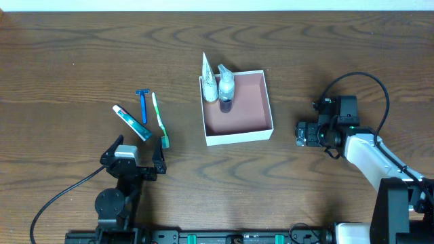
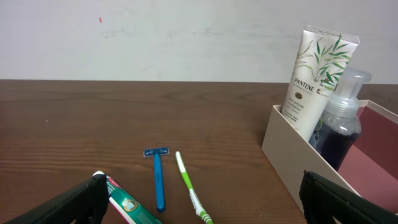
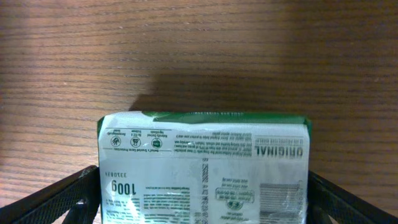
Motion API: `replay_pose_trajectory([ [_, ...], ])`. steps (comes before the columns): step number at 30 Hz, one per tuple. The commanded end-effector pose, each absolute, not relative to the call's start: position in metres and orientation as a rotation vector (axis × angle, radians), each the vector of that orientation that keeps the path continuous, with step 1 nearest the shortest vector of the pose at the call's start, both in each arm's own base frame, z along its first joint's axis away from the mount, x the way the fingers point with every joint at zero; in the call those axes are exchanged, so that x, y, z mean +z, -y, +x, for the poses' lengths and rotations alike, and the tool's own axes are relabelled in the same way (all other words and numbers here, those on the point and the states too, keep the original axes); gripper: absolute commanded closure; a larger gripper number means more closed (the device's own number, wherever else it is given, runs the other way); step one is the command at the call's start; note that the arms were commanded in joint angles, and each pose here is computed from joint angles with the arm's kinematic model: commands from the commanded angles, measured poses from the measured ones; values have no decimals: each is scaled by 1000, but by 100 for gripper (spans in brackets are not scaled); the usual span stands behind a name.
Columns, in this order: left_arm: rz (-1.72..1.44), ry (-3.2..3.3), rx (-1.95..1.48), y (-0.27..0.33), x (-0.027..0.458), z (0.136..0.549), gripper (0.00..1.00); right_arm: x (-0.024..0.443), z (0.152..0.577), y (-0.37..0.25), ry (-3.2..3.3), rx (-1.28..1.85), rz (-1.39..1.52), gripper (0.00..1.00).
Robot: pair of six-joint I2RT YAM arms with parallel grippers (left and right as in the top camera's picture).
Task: Pack container
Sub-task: 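Carry the soap bar into the box and release it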
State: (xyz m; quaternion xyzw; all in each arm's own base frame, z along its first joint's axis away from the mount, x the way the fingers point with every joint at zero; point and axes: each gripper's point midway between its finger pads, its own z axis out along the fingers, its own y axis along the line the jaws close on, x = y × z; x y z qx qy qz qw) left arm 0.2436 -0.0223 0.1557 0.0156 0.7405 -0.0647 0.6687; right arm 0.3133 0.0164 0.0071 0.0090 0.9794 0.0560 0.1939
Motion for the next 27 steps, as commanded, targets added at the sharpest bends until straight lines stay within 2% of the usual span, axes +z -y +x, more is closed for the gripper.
replay_pose_trajectory([
  [1, 35, -1713, -149, 23, 140, 243, 2, 6, 314, -12, -2742, 151, 32, 1],
  [5, 35, -1713, -149, 23, 140, 243, 2, 7, 317, -12, -2728, 150, 30, 3],
  [11, 35, -1713, -149, 23, 140, 243, 2, 9, 321, -13, -2711, 150, 29, 18],
  [19, 35, -1713, -149, 23, 140, 243, 2, 16, 329, -17, -2682, 183, 24, 16],
  [27, 35, -1713, -149, 23, 140, 243, 2, 62, 360, -35, -2617, 327, -22, 18],
])
